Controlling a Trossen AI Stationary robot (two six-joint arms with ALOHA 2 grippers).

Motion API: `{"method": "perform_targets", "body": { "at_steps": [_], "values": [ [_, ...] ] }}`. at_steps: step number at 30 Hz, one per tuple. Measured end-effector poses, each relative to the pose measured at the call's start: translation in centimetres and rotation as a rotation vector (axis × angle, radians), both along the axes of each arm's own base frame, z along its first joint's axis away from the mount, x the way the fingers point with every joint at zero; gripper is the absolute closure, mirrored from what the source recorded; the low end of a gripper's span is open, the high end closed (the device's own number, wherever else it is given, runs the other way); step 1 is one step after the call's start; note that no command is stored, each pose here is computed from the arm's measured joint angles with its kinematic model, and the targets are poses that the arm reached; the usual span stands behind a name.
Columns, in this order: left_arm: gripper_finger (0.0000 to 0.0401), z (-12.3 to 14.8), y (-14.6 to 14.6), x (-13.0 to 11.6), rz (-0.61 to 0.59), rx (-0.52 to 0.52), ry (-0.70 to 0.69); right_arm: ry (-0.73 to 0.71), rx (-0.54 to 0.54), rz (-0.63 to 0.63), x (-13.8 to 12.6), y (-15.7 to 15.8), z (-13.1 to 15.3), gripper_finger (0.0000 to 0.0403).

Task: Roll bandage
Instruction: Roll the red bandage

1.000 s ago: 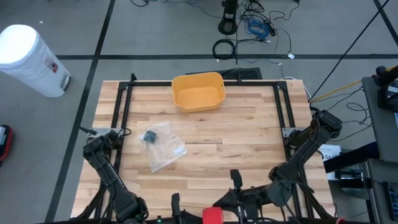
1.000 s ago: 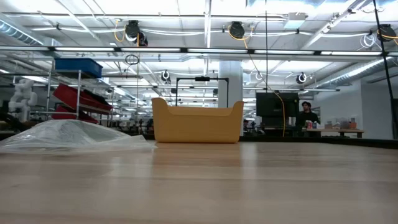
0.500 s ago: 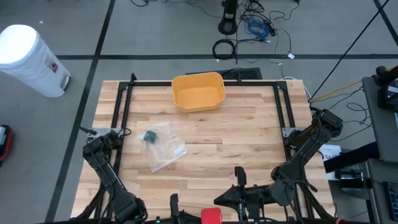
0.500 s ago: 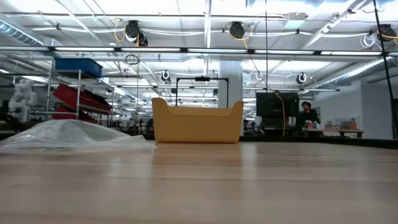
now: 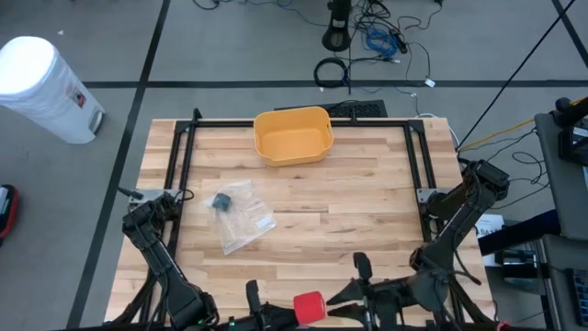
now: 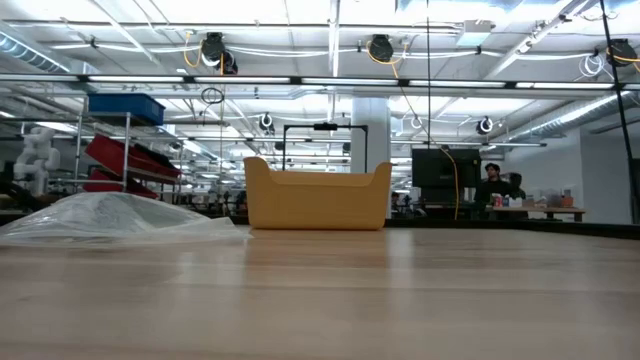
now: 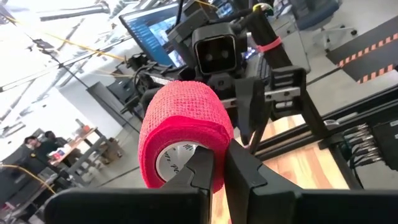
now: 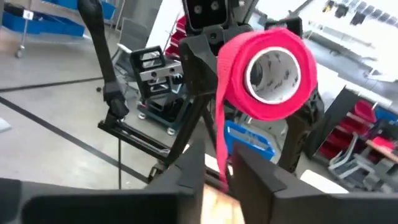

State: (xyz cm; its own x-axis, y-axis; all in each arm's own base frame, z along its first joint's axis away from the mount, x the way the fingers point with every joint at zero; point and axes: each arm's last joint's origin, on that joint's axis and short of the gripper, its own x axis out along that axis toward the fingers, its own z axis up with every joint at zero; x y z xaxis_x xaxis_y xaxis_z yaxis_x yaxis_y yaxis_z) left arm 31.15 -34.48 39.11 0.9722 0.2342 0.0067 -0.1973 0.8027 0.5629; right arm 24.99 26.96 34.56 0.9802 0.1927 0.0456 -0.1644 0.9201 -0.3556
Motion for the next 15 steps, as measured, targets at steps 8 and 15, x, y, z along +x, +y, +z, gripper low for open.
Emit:
{"method": "perform_targets", "body": {
  "at_steps": [8, 15],
  "values": [
    [0.0379, 0.0, 0.0, 0.0, 0.002, 0.001, -0.001, 0.032, 0.071, -0.017, 0.6, -0.6, -0.2, 0.0248],
    [0.0379, 0.0, 0.0, 0.0, 0.002, 0.001, -0.001, 0.044, 0.104, 0.106, 1.4, -1.1, -0.2, 0.0236]
  ]
}}
